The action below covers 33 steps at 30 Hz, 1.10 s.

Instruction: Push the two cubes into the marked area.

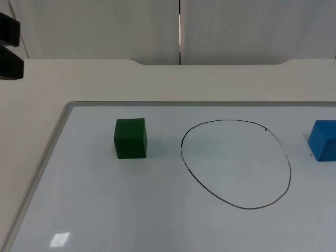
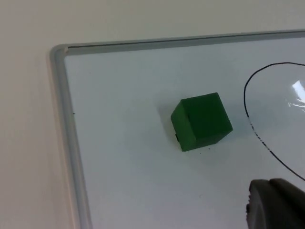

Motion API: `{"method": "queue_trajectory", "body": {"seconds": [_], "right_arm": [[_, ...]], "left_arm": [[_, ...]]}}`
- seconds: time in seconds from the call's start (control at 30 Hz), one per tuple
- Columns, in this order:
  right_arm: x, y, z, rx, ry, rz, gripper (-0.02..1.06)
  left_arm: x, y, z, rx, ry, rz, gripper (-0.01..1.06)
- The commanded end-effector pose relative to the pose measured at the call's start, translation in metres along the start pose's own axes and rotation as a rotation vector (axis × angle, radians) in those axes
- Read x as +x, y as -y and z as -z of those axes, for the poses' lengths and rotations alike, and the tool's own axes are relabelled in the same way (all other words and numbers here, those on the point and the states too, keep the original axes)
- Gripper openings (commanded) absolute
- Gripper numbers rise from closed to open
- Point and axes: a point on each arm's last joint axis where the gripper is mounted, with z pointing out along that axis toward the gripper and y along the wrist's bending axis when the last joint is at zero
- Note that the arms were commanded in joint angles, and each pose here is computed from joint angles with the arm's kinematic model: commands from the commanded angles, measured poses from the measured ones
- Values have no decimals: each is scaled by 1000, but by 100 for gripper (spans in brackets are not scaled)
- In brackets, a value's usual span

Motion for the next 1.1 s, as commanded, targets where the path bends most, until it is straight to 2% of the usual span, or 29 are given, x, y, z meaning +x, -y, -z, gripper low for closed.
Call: {"method": "queue_trajectory", "body": {"seconds": [0.0, 0.3, 0.63, 1.07], "right_arm": [[0, 0, 0, 7, 6, -1, 84], [0, 0, 0, 7, 6, -1, 84], [0, 0, 0, 7, 6, -1, 84], [0, 0, 0, 7, 6, -1, 84]], "left_arm": [[-3, 2, -6, 4, 16, 7, 0], [-2, -8, -38, -44, -22, 37, 0], [-7, -14, -61, -48, -76, 59, 0], [-5, -20, -75, -68, -77, 94, 0]]}}
